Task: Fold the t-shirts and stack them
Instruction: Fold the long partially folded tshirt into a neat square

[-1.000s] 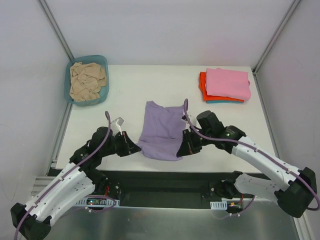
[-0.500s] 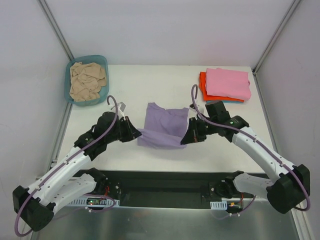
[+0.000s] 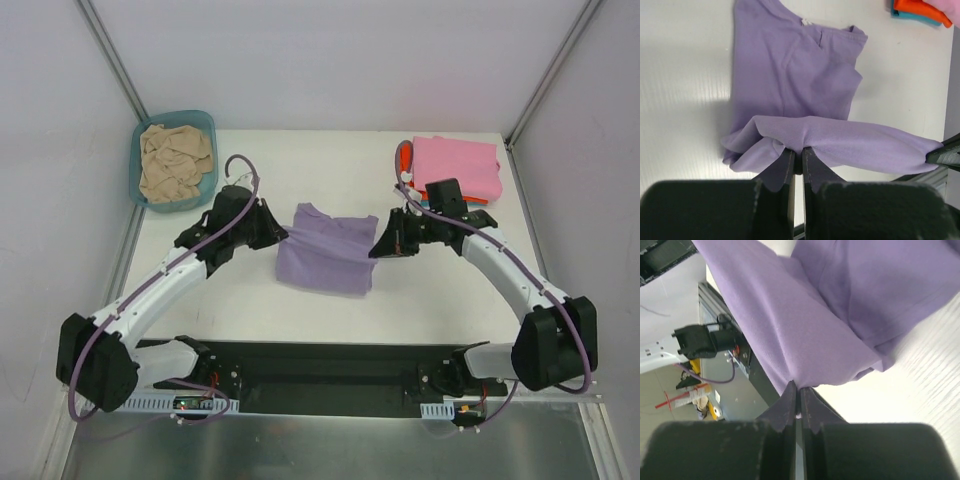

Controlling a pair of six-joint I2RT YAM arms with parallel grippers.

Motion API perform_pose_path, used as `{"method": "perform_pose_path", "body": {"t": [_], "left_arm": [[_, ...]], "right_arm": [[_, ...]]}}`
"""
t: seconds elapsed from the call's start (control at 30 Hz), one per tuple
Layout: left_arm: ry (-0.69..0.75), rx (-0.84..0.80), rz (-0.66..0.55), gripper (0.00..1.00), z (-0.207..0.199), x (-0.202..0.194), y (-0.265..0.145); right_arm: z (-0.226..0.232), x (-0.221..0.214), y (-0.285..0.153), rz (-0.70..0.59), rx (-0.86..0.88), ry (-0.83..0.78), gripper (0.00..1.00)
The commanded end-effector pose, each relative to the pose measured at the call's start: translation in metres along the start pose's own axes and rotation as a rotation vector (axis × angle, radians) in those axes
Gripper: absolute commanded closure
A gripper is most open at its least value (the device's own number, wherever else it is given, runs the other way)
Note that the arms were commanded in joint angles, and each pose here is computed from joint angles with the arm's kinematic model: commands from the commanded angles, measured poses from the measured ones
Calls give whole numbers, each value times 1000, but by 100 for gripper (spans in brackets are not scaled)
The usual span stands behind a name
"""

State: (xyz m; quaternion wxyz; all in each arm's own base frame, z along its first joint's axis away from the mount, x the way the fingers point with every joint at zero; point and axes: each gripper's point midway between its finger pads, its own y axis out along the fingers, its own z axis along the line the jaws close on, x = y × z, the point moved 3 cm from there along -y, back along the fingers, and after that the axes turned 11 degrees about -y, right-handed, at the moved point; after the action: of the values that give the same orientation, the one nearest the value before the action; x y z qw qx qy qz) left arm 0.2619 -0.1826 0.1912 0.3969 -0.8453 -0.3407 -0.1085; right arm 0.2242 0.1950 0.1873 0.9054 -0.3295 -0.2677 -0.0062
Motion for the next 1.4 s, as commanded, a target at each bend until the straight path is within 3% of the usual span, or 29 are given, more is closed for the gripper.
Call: {"method": "perform_pose_path", "body": {"t": [0.0, 0.53, 0.6, 0.63, 0.7, 0.73, 0.77, 0.8, 0.87, 0.9, 1.1, 1.2, 1.37], "left_arm": [[44, -7, -155, 100, -20, 56, 11], [38, 86, -55, 100, -10, 95, 103], [39, 96, -48, 100, -9, 99, 117], [39, 117, -39, 99, -2, 99, 127], [61, 120, -47, 79, -6, 108, 136], [75, 130, -24, 71, -1, 107, 146], [81, 97, -10, 46, -11, 110, 145], [84, 86, -5, 32, -14, 111, 146], [91, 29, 26, 1, -26, 109, 145], [99, 3, 41, 1, -31, 108, 143], [70, -36, 88, 1, -33, 91, 122], [54, -68, 116, 1, -38, 83, 116], [30, -123, 180, 1, -45, 78, 140]], "right_arm": [[-11, 35, -6, -74, 12, -39, 99], [-98, 87, 28, -64, -76, 137, 99], [-110, 91, 30, -68, -112, 148, 95], [-117, 97, 33, -65, -136, 148, 82], [-132, 101, 31, -43, -225, 140, 59], [-138, 107, 29, -31, -271, 129, 40], [-139, 110, 28, -25, -281, 123, 36], [-138, 113, 25, -27, -286, 118, 31], [-128, 117, 17, -44, -281, 103, 8], [-123, 115, 16, -46, -271, 99, 3], [-80, 90, 14, -50, -225, 11, 3], [-59, 88, 26, -95, -112, -2, 3], [-52, 110, 52, -145, -60, 10, 3]]}}
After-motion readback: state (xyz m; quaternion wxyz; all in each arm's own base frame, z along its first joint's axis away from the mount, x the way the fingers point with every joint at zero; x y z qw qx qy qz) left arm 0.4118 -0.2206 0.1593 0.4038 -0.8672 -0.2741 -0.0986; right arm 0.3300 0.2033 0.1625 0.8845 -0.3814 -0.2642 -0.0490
